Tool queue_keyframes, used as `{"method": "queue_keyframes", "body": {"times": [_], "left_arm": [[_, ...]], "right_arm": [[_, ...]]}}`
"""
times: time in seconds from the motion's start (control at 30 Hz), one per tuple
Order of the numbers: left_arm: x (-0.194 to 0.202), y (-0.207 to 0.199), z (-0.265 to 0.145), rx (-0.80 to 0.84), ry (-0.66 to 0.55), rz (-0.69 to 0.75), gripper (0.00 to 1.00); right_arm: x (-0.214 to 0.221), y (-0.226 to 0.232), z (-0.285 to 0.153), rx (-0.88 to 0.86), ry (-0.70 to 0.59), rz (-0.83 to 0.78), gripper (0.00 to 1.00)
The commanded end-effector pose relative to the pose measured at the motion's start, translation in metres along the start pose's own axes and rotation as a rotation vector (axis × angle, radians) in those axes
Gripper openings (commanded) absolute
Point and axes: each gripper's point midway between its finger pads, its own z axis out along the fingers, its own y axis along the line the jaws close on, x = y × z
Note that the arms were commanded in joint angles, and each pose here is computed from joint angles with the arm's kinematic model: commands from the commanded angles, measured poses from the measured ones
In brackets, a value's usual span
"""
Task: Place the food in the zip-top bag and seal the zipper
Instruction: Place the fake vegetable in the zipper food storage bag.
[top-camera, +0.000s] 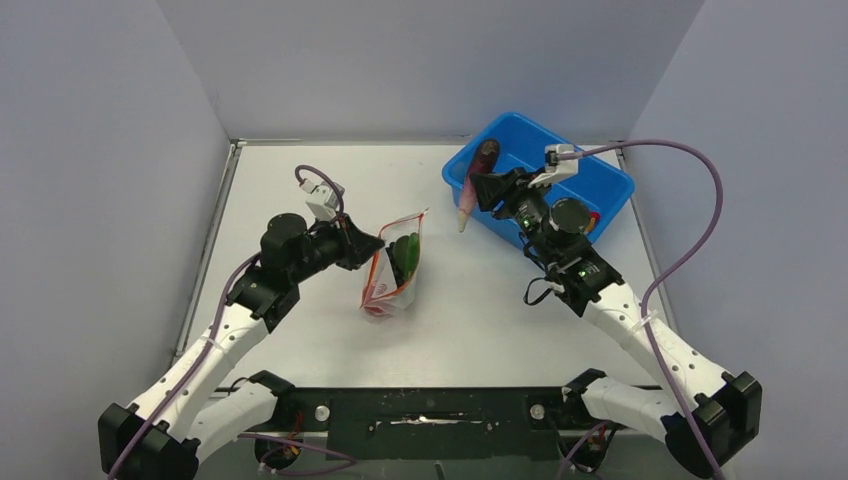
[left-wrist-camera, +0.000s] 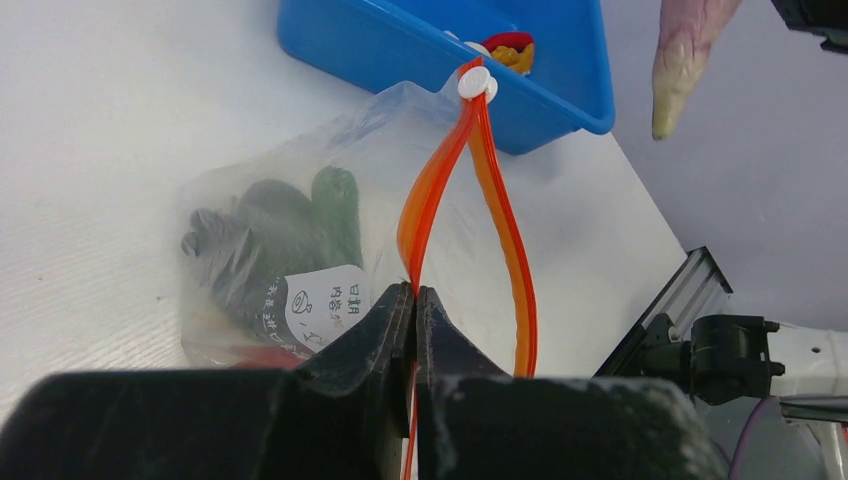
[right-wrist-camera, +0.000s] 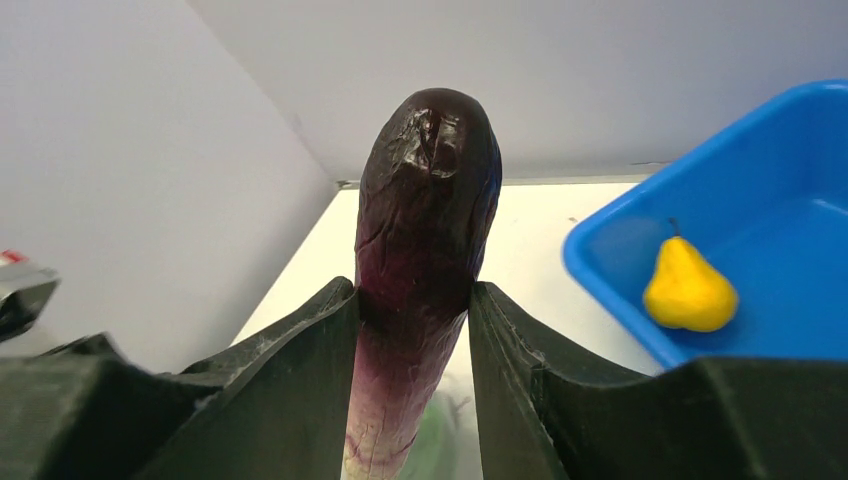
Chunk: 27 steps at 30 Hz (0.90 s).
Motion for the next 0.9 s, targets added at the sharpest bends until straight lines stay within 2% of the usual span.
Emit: {"method": "queue_keyframes", "body": {"times": [0.0, 0.27, 0.67, 0.87], "left_arm": [[-0.036, -0.024, -0.002, 0.064, -0.083, -0.024, 0.00], [-0.040, -0.028, -0.001, 0.072, -0.085, -0.059, 0.00], [-0.044, -0.031, -0.005, 0.065, -0.078, -0.066, 0.00], [-0.042, -0.032, -0.006, 0.070, -0.074, -0.078, 0.00]], "right_arm": [[-0.014, 0.029, -0.010, -0.022, -0.100, 0.019, 0.30], [0.010, 0.077, -0.015, -0.090, -0.112, 0.044, 0.30], [0.044, 0.109, -0.017, -0.076, -0.115, 0.010, 0.30], [0.063, 0.105, -0.016, -0.017, -0.115, -0.031, 0.30]]}}
